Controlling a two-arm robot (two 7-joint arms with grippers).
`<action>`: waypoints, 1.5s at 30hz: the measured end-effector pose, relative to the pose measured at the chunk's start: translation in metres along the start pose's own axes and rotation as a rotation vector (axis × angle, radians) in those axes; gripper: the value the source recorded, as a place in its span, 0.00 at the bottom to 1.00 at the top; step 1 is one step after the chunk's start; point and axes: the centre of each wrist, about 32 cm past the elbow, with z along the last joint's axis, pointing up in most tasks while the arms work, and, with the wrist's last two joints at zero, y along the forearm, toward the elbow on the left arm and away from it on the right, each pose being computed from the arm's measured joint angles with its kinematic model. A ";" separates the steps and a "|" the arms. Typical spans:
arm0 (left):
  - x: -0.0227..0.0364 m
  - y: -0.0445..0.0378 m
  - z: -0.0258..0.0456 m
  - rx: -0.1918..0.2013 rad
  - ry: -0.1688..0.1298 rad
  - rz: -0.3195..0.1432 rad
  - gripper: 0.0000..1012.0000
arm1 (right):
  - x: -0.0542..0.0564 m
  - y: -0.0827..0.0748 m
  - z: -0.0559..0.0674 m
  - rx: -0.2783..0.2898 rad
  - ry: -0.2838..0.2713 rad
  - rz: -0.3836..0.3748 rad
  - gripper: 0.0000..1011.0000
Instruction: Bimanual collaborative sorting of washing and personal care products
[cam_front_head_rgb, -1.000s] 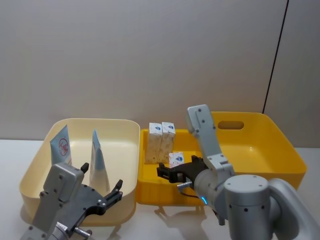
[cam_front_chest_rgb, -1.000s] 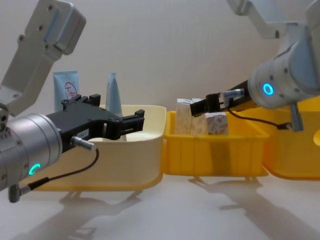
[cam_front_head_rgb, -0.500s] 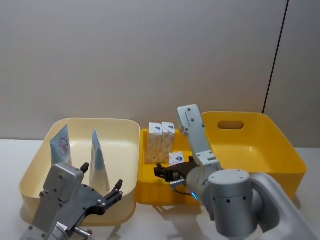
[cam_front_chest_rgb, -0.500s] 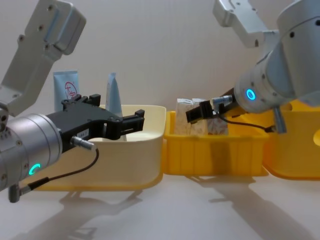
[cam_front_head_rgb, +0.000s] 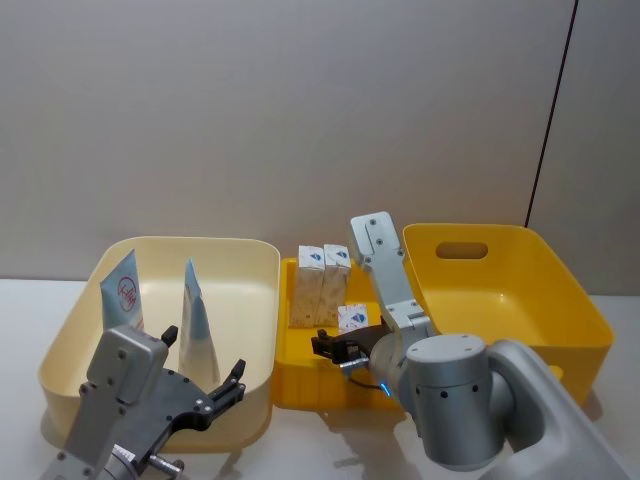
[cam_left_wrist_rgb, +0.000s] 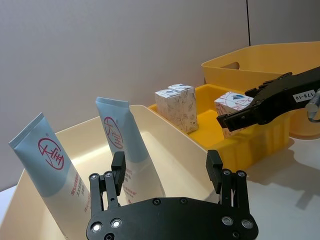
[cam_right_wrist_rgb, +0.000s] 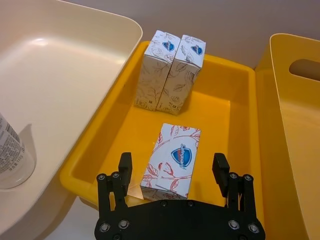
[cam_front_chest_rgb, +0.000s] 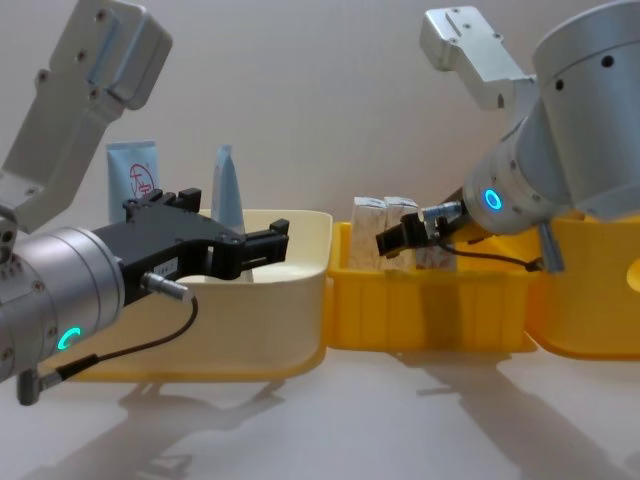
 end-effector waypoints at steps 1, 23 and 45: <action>0.0000 0.0000 0.0000 0.000 0.000 0.000 0.99 | 0.000 0.001 0.000 -0.003 0.000 -0.002 0.99; 0.0000 0.0000 0.0000 0.000 0.000 0.000 0.99 | 0.003 0.007 0.000 -0.024 -0.005 -0.013 0.79; 0.0000 0.0000 0.0000 0.000 0.000 0.000 0.99 | 0.003 0.007 0.000 -0.028 -0.006 -0.013 0.40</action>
